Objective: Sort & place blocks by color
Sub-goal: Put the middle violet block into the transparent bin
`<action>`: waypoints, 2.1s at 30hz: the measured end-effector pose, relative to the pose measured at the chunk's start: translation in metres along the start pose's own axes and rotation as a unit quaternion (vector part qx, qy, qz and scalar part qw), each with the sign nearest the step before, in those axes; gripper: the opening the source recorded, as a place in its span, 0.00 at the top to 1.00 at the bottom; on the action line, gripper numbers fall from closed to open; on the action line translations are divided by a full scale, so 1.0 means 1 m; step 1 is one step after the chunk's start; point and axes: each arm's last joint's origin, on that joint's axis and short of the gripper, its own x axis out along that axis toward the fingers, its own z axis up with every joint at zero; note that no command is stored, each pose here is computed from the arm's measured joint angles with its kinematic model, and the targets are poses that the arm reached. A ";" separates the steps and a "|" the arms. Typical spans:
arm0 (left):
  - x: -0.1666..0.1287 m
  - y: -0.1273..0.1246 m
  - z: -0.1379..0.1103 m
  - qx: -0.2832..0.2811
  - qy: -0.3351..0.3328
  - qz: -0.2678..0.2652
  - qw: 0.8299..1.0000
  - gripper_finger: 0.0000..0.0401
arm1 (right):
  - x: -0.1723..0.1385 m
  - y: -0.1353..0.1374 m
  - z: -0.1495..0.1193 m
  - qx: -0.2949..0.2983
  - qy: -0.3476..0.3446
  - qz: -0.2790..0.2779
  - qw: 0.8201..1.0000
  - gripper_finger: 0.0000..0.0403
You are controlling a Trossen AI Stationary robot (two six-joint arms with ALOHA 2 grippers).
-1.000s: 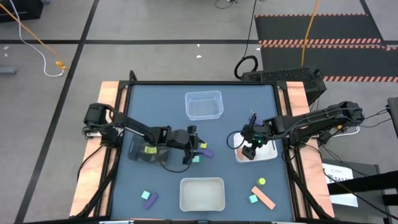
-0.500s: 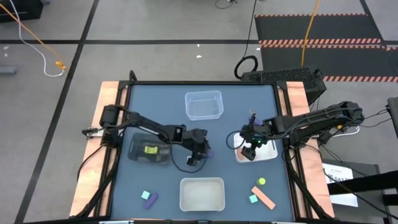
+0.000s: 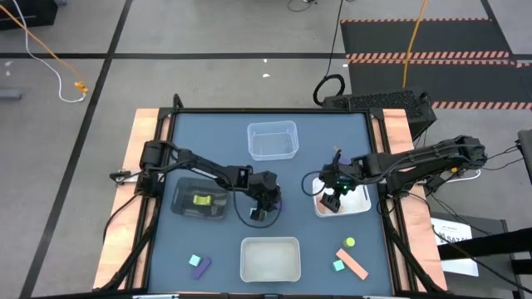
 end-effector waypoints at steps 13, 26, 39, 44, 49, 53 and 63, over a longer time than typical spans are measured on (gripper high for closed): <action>-0.045 0.002 0.040 -0.024 -0.096 0.031 0.995 0.74 | 0.000 0.000 0.000 -0.008 0.000 0.002 1.000 0.20; -0.166 -0.007 0.090 -0.046 -0.258 0.238 0.935 0.74 | -0.002 0.006 0.018 -0.093 -0.137 -0.042 0.985 0.20; -0.195 -0.004 0.095 -0.041 -0.265 0.400 0.876 0.74 | 0.007 0.011 0.032 -0.171 -0.445 0.048 0.878 0.22; -0.199 -0.003 0.098 -0.024 -0.273 0.413 0.868 0.74 | 0.011 0.002 0.020 -0.157 -0.512 0.081 0.840 0.23; -0.194 0.012 0.086 -0.074 -0.237 0.413 0.876 0.74 | 0.013 -0.006 0.013 -0.146 -0.537 0.083 0.827 0.23; -0.181 0.035 0.070 -0.139 -0.194 0.421 0.875 0.74 | 0.013 -0.011 0.016 -0.135 -0.541 0.066 0.827 0.23; -0.132 0.101 0.030 -0.238 -0.131 0.431 0.860 0.74 | 0.016 -0.021 0.020 -0.113 -0.529 0.049 0.839 0.23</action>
